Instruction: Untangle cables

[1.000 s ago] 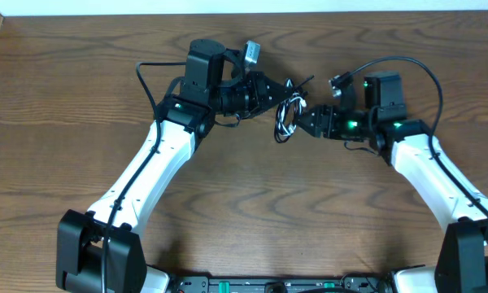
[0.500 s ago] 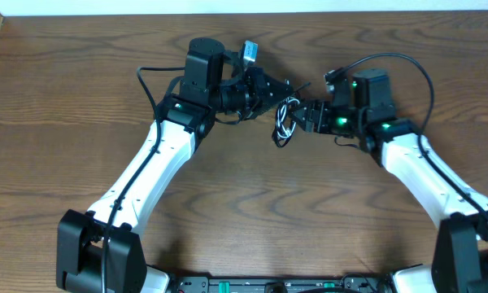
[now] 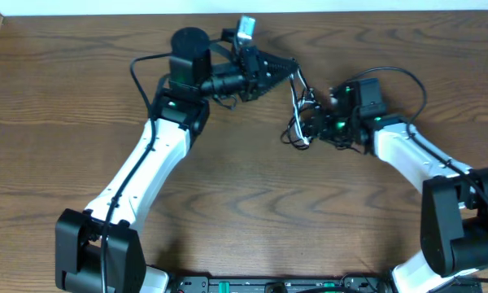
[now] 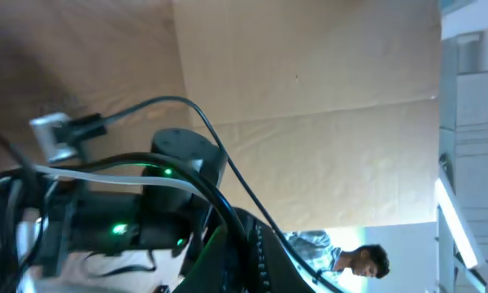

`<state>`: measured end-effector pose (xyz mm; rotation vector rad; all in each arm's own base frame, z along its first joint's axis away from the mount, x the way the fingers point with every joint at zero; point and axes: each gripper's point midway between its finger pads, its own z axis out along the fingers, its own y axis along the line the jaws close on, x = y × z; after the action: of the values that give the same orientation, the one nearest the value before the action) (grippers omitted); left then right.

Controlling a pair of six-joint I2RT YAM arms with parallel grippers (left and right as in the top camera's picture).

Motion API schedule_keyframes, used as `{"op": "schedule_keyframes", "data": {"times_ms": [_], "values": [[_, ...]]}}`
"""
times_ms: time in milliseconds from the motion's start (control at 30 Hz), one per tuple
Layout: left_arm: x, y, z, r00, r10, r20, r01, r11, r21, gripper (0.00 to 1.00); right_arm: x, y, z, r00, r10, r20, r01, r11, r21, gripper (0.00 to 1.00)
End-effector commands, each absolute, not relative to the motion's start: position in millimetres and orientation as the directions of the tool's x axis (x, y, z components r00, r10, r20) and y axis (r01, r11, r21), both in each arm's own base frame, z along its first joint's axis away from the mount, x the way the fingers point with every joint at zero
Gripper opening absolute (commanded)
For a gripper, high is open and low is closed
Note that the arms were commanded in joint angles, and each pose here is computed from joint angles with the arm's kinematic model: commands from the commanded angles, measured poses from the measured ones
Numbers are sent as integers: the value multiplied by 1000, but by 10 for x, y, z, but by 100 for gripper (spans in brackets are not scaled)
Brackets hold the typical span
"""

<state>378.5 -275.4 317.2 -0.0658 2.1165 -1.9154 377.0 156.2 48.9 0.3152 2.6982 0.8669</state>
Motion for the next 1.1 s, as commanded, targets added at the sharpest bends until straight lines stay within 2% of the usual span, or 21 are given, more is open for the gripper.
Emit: {"op": "schedule_keyframes", "data": {"times_ms": [0, 67, 200, 300, 400, 467, 500, 700, 800, 833, 933, 1067], "values": [[3929, -2479, 3324, -942, -274, -194, 172, 101, -980, 7, 3674, 1217, 355, -939, 300, -170, 173, 836, 520, 46], [4006, -2355, 3325, -929, -303, -214, 188, 112, -976, 7, 3595, 1121, 310, -947, 285, -148, 178, 850, 496, 42], [4198, -2044, 3320, -878, -374, -297, 252, 164, -954, 7, 3396, 827, 175, -947, 310, -84, 256, 887, 385, 43], [4332, -1844, 3162, -825, -409, -390, 297, 273, -915, 7, 3259, 707, 130, -958, 281, -50, 248, 908, 339, 44], [4323, -1797, 2838, -837, -394, -380, 234, 371, -899, 8, 3192, 696, 118, -964, 265, -29, 241, 913, 329, 45], [4254, -1807, 2569, -857, -367, -362, 179, 448, -876, 7, 3151, 695, 114, -965, 262, -13, 243, 914, 325, 45], [4167, -1840, 2352, -873, -333, -356, 146, 518, -843, 7, 3119, 705, 115, -965, 261, 1, 247, 912, 328, 46], [3885, -2115, 1897, -903, -213, -373, 124, 701, -702, 8, 3141, 719, 172, -965, 264, -6, 245, 905, 348, 51], [3809, -2201, 1695, -899, -190, -395, 94, 796, -598, 16, 3200, 682, 338, -958, 281, -47, 244, 894, 375, 53], [3795, -2235, 1638, -895, -180, -408, 92, 821, -564, 24, 3226, 661, 409, -955, 290, -66, 244, 890, 385, 54], [3752, -2429, 1425, -887, -128, -445, 108, 877, -467, 37, 3323, 541, 824, -926, 332, -178, 226, 867, 443, 58], [3824, -2623, 1149, -874, -92, -477, 126, 905, -406, 43, 3304, 421, 1226, -890, 356, -284, 196, 862, 468, 61]]}}
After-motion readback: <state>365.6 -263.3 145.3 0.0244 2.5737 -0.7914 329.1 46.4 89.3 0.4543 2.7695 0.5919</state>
